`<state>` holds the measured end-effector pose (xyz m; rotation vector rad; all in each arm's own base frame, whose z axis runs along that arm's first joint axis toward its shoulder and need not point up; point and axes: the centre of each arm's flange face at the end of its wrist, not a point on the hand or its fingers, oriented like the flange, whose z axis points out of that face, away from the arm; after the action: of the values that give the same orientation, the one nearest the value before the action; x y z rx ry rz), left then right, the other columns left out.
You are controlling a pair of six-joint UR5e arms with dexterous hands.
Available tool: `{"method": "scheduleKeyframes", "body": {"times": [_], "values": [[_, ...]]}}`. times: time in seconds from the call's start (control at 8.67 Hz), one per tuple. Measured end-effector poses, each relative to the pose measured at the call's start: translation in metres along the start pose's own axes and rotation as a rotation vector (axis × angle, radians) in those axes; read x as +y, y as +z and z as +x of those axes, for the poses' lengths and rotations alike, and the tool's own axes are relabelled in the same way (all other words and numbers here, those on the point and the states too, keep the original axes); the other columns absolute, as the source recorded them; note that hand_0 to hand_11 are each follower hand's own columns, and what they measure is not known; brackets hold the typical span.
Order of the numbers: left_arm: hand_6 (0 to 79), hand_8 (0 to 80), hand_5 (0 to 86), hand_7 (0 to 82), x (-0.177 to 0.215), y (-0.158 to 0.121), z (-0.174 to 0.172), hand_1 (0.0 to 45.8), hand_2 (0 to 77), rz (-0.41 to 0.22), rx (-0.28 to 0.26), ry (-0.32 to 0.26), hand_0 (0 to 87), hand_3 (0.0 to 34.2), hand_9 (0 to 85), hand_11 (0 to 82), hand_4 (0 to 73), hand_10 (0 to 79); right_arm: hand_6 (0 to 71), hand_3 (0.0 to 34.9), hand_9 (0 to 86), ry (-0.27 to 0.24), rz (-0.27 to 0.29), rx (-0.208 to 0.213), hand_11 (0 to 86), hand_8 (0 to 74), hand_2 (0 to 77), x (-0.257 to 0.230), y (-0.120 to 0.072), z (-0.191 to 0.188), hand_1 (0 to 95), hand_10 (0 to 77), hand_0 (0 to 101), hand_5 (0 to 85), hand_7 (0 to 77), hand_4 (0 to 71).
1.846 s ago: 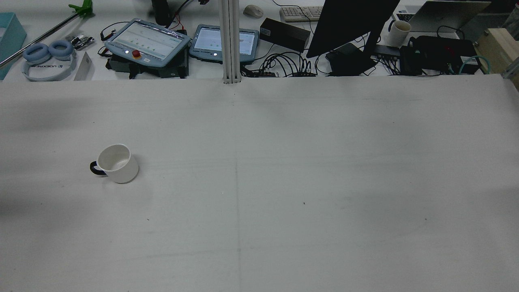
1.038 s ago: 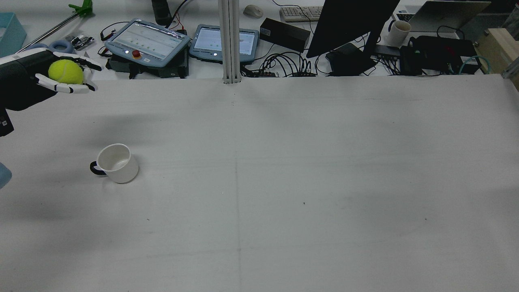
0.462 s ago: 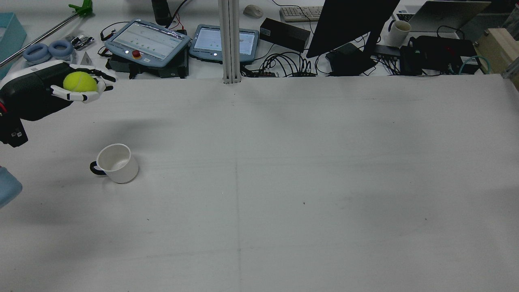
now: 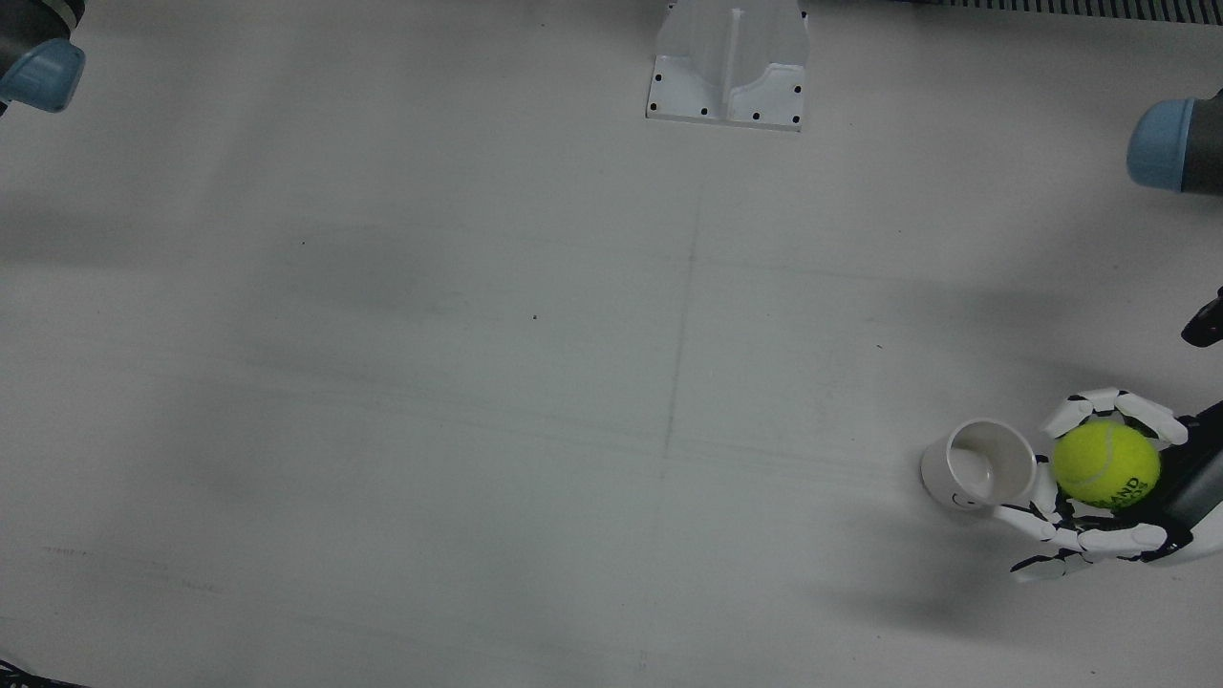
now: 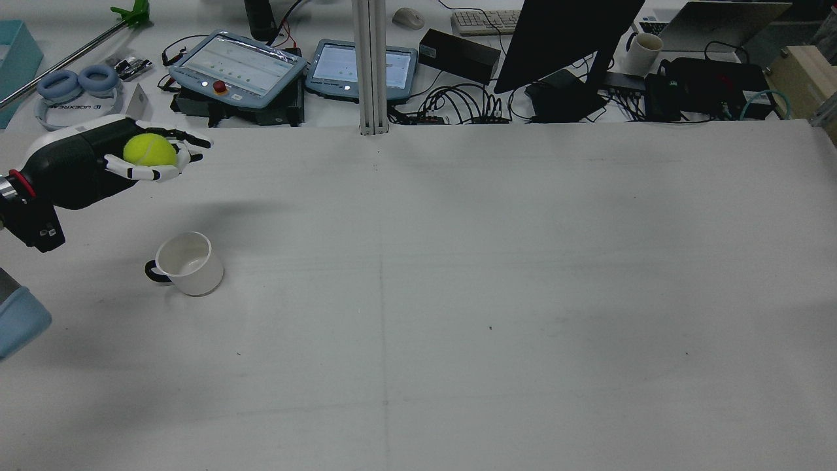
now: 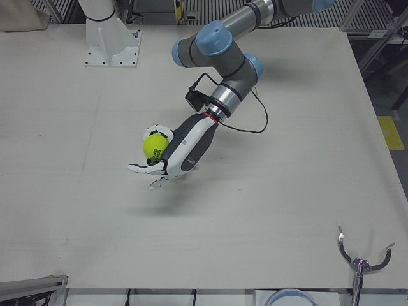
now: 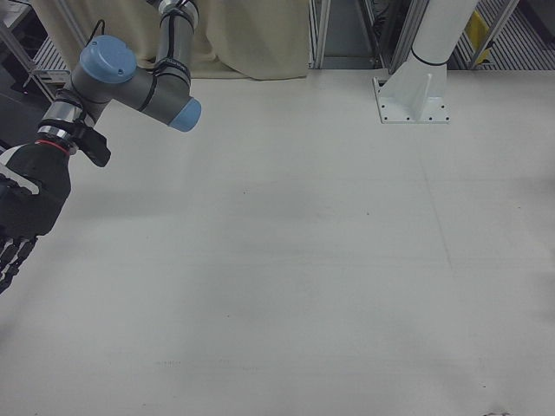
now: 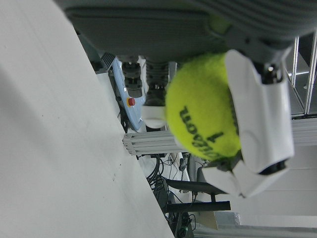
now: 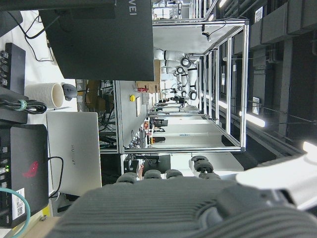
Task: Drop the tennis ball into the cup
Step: 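Move the left hand with the ball over the white mug, then open the left hand fingers to release the ball into the mug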
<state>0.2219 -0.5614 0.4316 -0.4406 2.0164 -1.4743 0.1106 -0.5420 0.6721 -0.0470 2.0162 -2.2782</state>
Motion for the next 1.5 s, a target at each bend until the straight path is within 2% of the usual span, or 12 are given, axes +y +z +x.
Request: {"method": "scheduleKeyframes", "body": {"times": [0.12, 0.46, 0.58, 0.69, 0.81, 0.92, 1.04, 1.15, 1.27, 1.38, 1.5], "values": [[57.8, 57.8, 17.5, 52.4, -0.001, 0.002, -0.012, 19.6, 46.4, -0.004, -0.017, -0.003, 51.9, 0.0, 70.4, 13.1, 42.5, 9.8, 0.0, 0.0, 0.0, 0.0, 0.0, 0.0, 0.5, 0.0, 0.5, 0.0, 0.0, 0.0, 0.5, 0.0, 0, 0.0, 0.0, 0.0], [58.4, 56.7, 16.4, 51.8, -0.016, -0.008, -0.031, 19.1, 46.9, -0.006, -0.039, -0.004, 50.1, 0.0, 70.4, 13.6, 39.8, 8.7, 0.0, 0.0, 0.0, 0.0, 0.001, 0.001, 0.5, 0.0, 0.5, 0.0, 0.0, 0.0, 0.5, 0.0, 0, 0.0, 0.0, 0.0], [58.4, 52.9, 10.4, 51.8, -0.019, -0.01, -0.034, 19.1, 46.9, -0.005, -0.043, -0.002, 49.2, 0.0, 70.4, 13.6, 39.8, 8.7, 0.0, 0.0, 0.0, 0.0, 0.001, 0.001, 0.5, 0.0, 0.5, 0.0, 0.0, 0.0, 0.5, 0.0, 0, 0.0, 0.0, 0.0], [58.4, 52.9, 10.4, 51.8, -0.021, -0.012, -0.036, 19.1, 46.9, -0.003, -0.046, 0.0, 49.2, 0.0, 70.4, 13.6, 39.8, 8.7, 0.0, 0.0, 0.0, 0.0, 0.001, 0.0, 0.5, 0.0, 0.5, 0.0, 0.0, 0.0, 0.5, 0.0, 0, 0.0, 0.0, 0.0], [58.4, 57.3, 19.6, 51.8, -0.024, -0.014, -0.037, 19.1, 47.5, 0.0, -0.047, 0.002, 49.0, 0.0, 70.4, 13.6, 39.3, 8.7, 0.0, 0.0, 0.0, 0.0, 0.001, 0.0, 0.5, 0.0, 0.5, 0.0, 0.0, 0.0, 0.5, 0.0, 0, 0.0, 0.0, 0.0], [58.4, 47.5, 12.0, 51.8, -0.03, -0.019, -0.039, 16.4, 48.5, -0.004, -0.045, 0.001, 45.4, 0.0, 70.4, 6.0, 36.5, 5.4, 0.0, 0.0, 0.0, 0.0, 0.001, 0.0, 0.5, 0.0, 0.5, 0.0, 0.0, 0.0, 0.5, 0.0, 0, 0.0, 0.0, 0.0], [58.9, 37.6, 3.8, 52.4, -0.034, -0.023, -0.04, 12.5, 49.1, -0.013, -0.043, -0.001, 44.2, 0.1, 61.6, 0.5, 25.1, 0.0, 0.0, 0.0, 0.0, 0.0, 0.001, 0.0, 0.5, 0.0, 0.5, -0.001, 0.0, 0.0, 0.5, 0.0, 0, 0.0, 0.0, 0.0], [45.3, 9.8, 0.5, 42.5, -0.037, -0.025, -0.041, 12.5, 31.6, -0.02, -0.042, -0.004, 31.0, 0.0, 40.4, 0.5, 6.5, 0.0, 0.0, 0.0, 0.0, 0.0, 0.002, 0.0, 0.5, 0.0, 0.5, -0.001, 0.0, 0.0, 0.5, 0.0, 0, 0.0, 0.0, 0.0], [33.8, 0.0, 0.5, 31.6, -0.037, -0.026, -0.041, 12.0, 15.3, -0.024, -0.042, -0.005, 29.7, 0.0, 25.6, 0.5, 1.1, 0.0, 0.0, 0.0, 0.0, 0.0, 0.002, -0.001, 0.5, 0.0, 0.5, -0.001, 0.0, 0.0, 0.5, 0.0, 0, 0.0, 0.0, 0.0], [33.8, 0.0, 0.5, 31.6, -0.038, -0.026, -0.041, 12.0, 15.3, -0.026, -0.042, -0.006, 29.7, 0.0, 25.6, 0.5, 1.1, 0.0, 0.0, 0.0, 0.0, 0.0, 0.002, 0.0, 0.5, 0.0, 0.5, -0.001, 0.0, 0.0, 0.5, 0.0, 0, 0.0, 0.0, 0.0], [3.8, 0.0, 0.5, 6.5, -0.038, -0.026, -0.042, 9.3, 19.6, -0.027, -0.043, -0.006, 35.8, 0.0, 1.6, 0.5, 1.1, 0.0, 0.0, 0.0, 0.0, 0.0, 0.002, 0.0, 0.5, 0.0, 0.5, -0.001, 0.0, 0.0, 0.5, 0.0, 0, 0.0, 0.0, 0.0]]}}
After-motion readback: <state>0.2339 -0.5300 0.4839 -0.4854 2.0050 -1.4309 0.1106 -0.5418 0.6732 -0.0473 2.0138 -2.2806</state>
